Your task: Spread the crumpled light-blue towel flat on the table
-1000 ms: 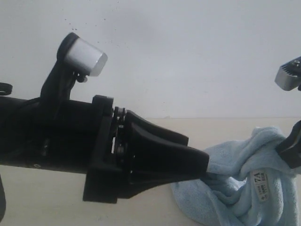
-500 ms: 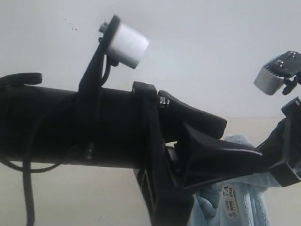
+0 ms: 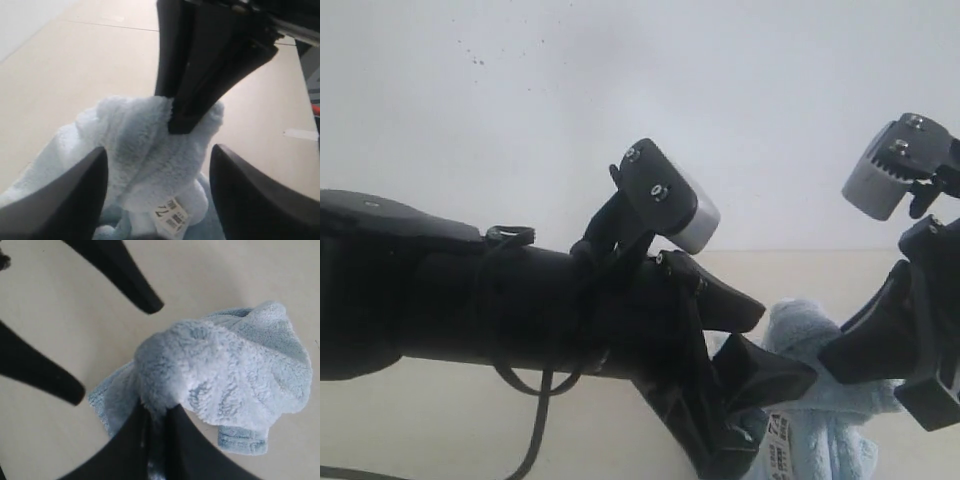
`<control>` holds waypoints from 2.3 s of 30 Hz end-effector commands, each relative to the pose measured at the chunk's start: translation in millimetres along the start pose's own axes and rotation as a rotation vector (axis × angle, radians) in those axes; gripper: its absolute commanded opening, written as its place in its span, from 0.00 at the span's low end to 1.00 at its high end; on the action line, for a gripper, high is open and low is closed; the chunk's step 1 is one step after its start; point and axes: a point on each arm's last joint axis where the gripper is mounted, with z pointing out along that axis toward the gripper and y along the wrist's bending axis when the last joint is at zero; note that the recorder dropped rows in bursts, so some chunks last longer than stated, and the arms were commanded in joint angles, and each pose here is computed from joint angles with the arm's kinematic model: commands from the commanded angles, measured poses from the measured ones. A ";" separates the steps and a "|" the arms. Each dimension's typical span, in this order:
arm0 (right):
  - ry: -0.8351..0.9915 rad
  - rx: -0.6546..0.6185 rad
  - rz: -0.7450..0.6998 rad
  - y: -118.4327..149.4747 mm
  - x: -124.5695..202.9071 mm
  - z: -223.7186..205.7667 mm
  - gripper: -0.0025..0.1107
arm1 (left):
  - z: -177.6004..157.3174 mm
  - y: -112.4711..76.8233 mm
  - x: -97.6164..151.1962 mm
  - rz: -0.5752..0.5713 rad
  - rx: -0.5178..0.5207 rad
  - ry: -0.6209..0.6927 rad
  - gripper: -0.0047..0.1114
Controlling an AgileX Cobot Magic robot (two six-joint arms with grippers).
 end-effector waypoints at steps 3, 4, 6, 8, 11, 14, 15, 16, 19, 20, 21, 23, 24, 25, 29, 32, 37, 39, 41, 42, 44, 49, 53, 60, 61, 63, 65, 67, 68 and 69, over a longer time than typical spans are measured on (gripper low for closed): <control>-0.022 -0.036 -0.030 4.8 -3.0 -3.1 0.06 | 4.6 6.5 -12.7 0.043 -0.050 -0.019 0.53; -0.022 -0.037 -0.031 4.8 -3.0 -3.1 0.06 | 5.9 7.0 -12.5 0.042 -0.050 -0.017 0.53; -0.030 -0.042 -0.035 5.3 -3.7 -3.1 0.06 | 14.7 8.1 -3.9 0.030 -0.035 0.009 0.53; -0.035 -0.046 -0.039 5.7 -4.2 -3.1 0.06 | 20.7 5.3 0.5 0.022 0.014 0.013 0.53; -0.038 -0.045 -0.044 5.6 -4.4 -3.1 0.06 | 22.4 2.9 0.3 0.013 0.040 0.005 0.53; -0.055 -0.057 -0.046 6.7 -5.9 -3.3 0.06 | 22.4 3.4 0.4 0.013 0.036 0.006 0.53; -0.060 -0.065 -0.048 7.5 -6.4 -3.3 0.06 | 22.4 3.4 0.4 0.013 0.036 0.006 0.53; -0.065 -0.072 -0.050 8.1 -6.8 -3.4 0.06 | 22.4 3.4 0.2 0.008 0.035 0.004 0.52; -0.068 -0.079 -0.052 8.8 -7.0 -3.5 0.06 | 22.4 4.0 -1.4 -0.025 0.029 -0.013 0.43; -0.068 -0.079 -0.052 8.8 -7.0 -3.5 0.06 | 22.4 4.1 -1.6 -0.029 0.028 -0.015 0.37; -0.067 -0.081 -0.052 8.9 -6.9 -3.5 0.06 | 22.4 4.0 -2.3 -0.028 0.029 -0.017 0.29; -0.068 -0.082 -0.050 9.0 -7.1 -3.5 0.06 | 22.5 3.7 -3.1 -0.015 0.035 -0.022 0.17; -0.070 -0.083 -0.049 9.1 -7.2 -3.5 0.06 | 22.5 2.9 -3.6 -0.004 0.044 -0.026 0.11; -0.074 -0.086 -0.046 9.4 -7.6 -3.6 0.06 | 22.3 1.0 -4.2 0.001 0.065 -0.033 0.08; -0.079 -0.089 -0.048 9.7 -8.0 -3.6 0.06 | 22.2 0.0 -4.6 0.003 0.076 -0.037 0.08; -0.082 -0.088 -0.047 9.6 -8.3 -3.6 0.06 | 19.4 3.9 -6.4 0.008 0.024 -0.029 0.08; -0.090 -0.074 -0.046 8.3 -9.1 -3.6 0.06 | 1.9 14.3 -18.7 0.029 -0.140 -0.030 0.08; -0.094 -0.061 -0.034 7.1 -9.5 -3.5 0.14 | -7.7 16.3 -25.7 0.037 -0.190 -0.043 0.08; -0.090 -0.044 -0.018 5.5 -9.2 -3.4 0.27 | -15.2 15.4 -31.9 0.047 -0.204 -0.062 0.08; -0.089 -0.032 -0.008 4.4 -9.1 -3.4 0.36 | -18.3 14.7 -34.5 0.050 -0.207 -0.072 0.08; -0.080 -0.019 0.007 3.2 -8.3 -3.3 0.48 | -22.8 13.6 -38.3 0.055 -0.210 -0.086 0.08; -0.070 -0.022 0.029 3.3 -7.4 -3.2 0.50 | -25.9 12.8 -40.8 0.047 -0.212 -0.097 0.08; -0.035 -0.051 0.035 6.0 -4.3 -3.1 0.50 | -25.9 12.8 -40.8 0.044 -0.212 -0.097 0.08; 0.034 0.097 0.116 -7.2 2.6 -3.4 0.50 | -42.9 27.1 -44.1 0.084 -0.419 -0.057 0.08; 0.049 0.136 0.142 -10.6 4.6 -3.5 0.50 | -48.6 31.6 -44.7 0.093 -0.479 -0.043 0.08; 0.075 0.159 0.176 -12.3 7.3 -4.0 0.50 | -60.4 38.1 -46.7 0.105 -0.585 -0.023 0.08; 0.090 0.138 0.183 -10.3 9.5 -2.6 0.50 | -74.1 45.1 -48.7 0.102 -0.679 -0.013 0.08; 0.077 0.108 0.200 -7.7 10.8 0.9 0.50 | -87.8 52.4 -49.8 0.087 -0.765 -0.006 0.08; 0.068 0.094 0.205 -6.5 11.4 2.9 0.50 | -95.5 56.4 -50.2 0.078 -0.810 -0.003 0.08; 0.060 0.078 0.204 -5.0 12.5 5.5 0.50 | -103.3 60.7 -50.2 0.068 -0.857 0.001 0.08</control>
